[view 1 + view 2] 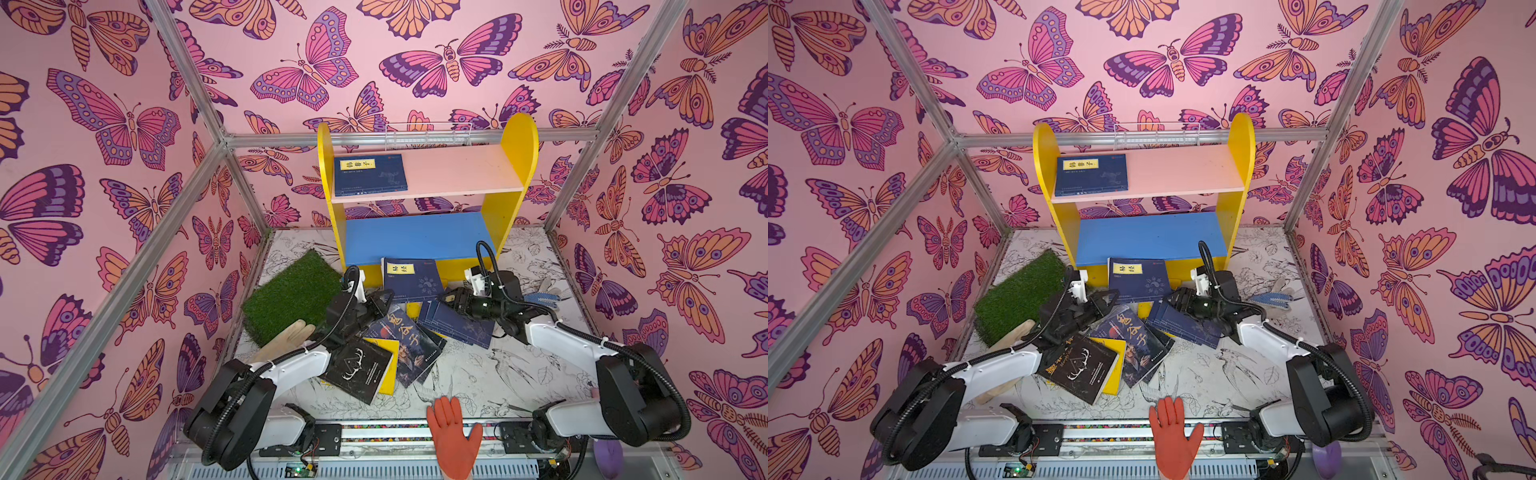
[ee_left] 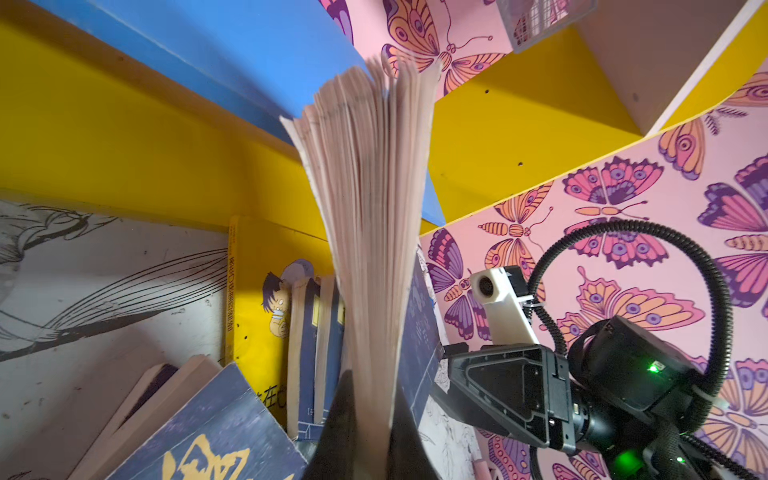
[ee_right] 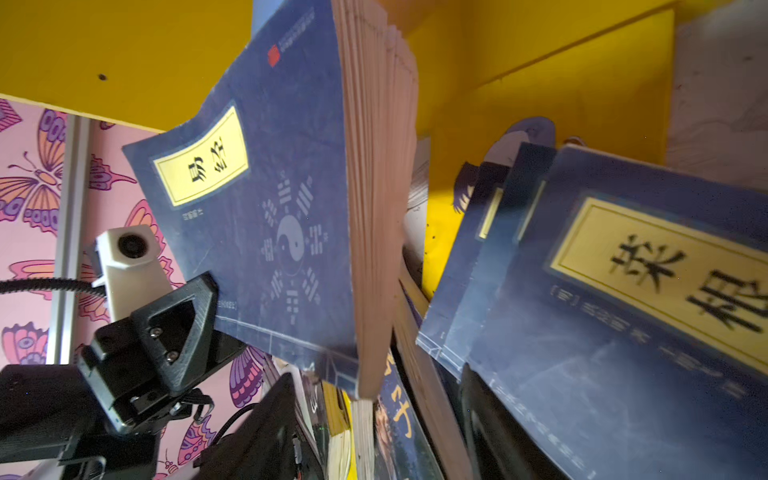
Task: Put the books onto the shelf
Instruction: 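Lift the book upright with the right gripper while the left gripper grips another book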
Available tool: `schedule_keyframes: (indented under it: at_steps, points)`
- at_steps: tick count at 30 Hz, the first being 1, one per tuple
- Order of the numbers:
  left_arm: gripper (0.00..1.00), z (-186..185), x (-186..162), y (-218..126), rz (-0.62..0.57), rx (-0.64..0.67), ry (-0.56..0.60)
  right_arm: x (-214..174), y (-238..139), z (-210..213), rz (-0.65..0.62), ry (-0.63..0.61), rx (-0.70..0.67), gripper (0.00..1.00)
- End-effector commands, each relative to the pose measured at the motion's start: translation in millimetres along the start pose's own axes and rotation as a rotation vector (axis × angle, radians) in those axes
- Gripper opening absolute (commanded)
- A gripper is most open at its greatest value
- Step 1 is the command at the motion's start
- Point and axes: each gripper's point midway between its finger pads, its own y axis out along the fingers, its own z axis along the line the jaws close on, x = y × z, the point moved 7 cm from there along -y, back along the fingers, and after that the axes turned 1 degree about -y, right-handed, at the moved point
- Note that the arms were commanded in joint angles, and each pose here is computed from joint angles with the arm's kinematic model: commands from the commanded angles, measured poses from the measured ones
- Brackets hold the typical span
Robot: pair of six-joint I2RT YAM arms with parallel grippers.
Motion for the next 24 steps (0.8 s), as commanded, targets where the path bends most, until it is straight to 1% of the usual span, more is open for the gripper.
schedule_keyframes:
  at_steps: [1, 6, 12, 13, 17, 18, 22, 24]
  points:
    - [0.0, -17.5, 10.3, -1.7, -0.045, -0.129, -0.015, 12.5, -0.8, 24.1, -0.033, -0.021, 0.094, 0.59]
    - [0.0, -18.1, 9.2, -0.9, -0.032, -0.135, -0.007, 22.4, -2.6, 36.3, -0.067, -0.038, 0.131, 0.51]
    - [0.0, -17.8, 7.6, -3.8, -0.023, -0.13, 0.0, 31.5, -2.1, 46.4, -0.08, -0.073, 0.146, 0.45]
    - [0.0, -17.7, 7.4, -4.7, -0.025, -0.129, 0.001, 32.9, -1.7, 47.6, -0.082, -0.074, 0.151, 0.42]
    - [0.0, -16.3, 6.5, -6.8, -0.023, -0.117, 0.007, 34.0, 1.1, 54.0, -0.059, -0.073, 0.204, 0.25]
    - [0.0, -16.1, 6.1, -6.8, -0.021, -0.115, 0.011, 33.7, 1.5, 54.5, -0.058, -0.073, 0.211, 0.23]
    - [0.0, -15.0, 4.4, -5.8, -0.008, -0.114, 0.015, 32.5, -0.9, 57.0, -0.063, -0.086, 0.236, 0.06]
    - [0.0, -14.3, 4.1, -5.0, -0.004, -0.109, 0.015, 32.7, -2.7, 59.8, -0.064, -0.094, 0.248, 0.0]
